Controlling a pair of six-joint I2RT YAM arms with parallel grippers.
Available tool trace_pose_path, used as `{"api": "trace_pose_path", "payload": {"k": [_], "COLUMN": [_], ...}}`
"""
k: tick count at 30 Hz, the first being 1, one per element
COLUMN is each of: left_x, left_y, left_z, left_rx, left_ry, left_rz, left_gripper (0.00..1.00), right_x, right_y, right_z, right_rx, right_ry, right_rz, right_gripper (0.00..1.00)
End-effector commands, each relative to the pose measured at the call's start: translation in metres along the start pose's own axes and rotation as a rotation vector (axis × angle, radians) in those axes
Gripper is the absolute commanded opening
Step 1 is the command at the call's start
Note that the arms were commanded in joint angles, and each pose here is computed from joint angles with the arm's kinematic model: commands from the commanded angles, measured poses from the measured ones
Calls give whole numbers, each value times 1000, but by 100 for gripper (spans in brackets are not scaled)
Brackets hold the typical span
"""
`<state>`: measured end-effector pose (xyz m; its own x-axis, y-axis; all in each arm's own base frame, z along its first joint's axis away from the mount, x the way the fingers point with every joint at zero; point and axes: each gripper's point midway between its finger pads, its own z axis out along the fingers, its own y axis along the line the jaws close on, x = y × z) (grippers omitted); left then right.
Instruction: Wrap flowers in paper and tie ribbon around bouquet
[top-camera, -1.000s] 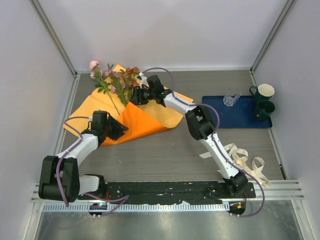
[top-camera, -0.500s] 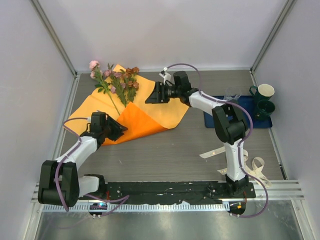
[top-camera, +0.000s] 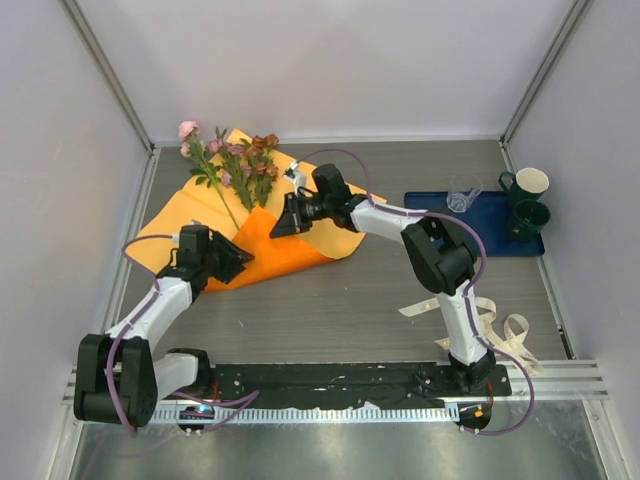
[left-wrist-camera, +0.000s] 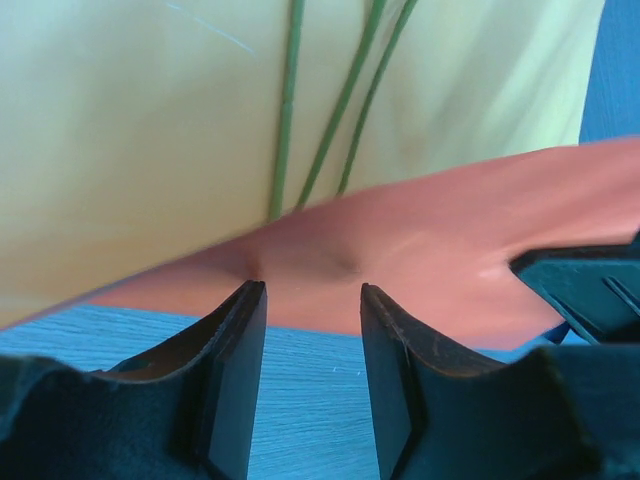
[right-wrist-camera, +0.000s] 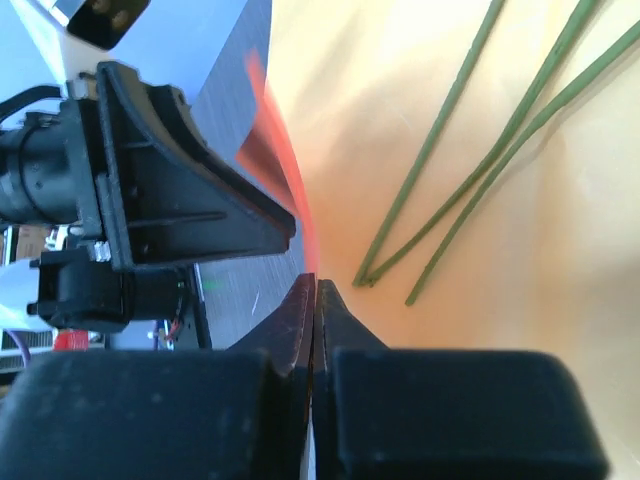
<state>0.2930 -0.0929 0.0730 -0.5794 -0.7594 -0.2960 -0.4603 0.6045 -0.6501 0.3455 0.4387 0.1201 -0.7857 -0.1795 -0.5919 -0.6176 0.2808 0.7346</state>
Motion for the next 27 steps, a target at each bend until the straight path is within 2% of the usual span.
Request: {"api": "trace_pose_path", "payload": {"k": [1,6,7,12,21,27], "left_x": [-10,-7,-6,-7,-19,-25], "left_y": [-14,-18,-18,-18,-23,-10], "left_z": [-14,-19,-18,-12,7,20], "left_rx": [50,85,86,79,64,15], "left_ry": [-44,-41,-35,-26,-24,-42], "left_rz": [31,23,21,19,10,-12], "left_gripper": [48,57,57,56,57,51], "right_x": [-37,-53,-72,-64,-67,-66], "right_y": [1,-22,-15,-50,-67,-73], "right_z": [16,45,46,68,78,80], "right_rx": [60,112,103,111,114,121], "right_ry": [-101,-105,-133,-57,-56,-56], "right_rz": [-177,-273,-311,-316,-340,-345], "right_gripper": [0,0,0,0,0,0]}}
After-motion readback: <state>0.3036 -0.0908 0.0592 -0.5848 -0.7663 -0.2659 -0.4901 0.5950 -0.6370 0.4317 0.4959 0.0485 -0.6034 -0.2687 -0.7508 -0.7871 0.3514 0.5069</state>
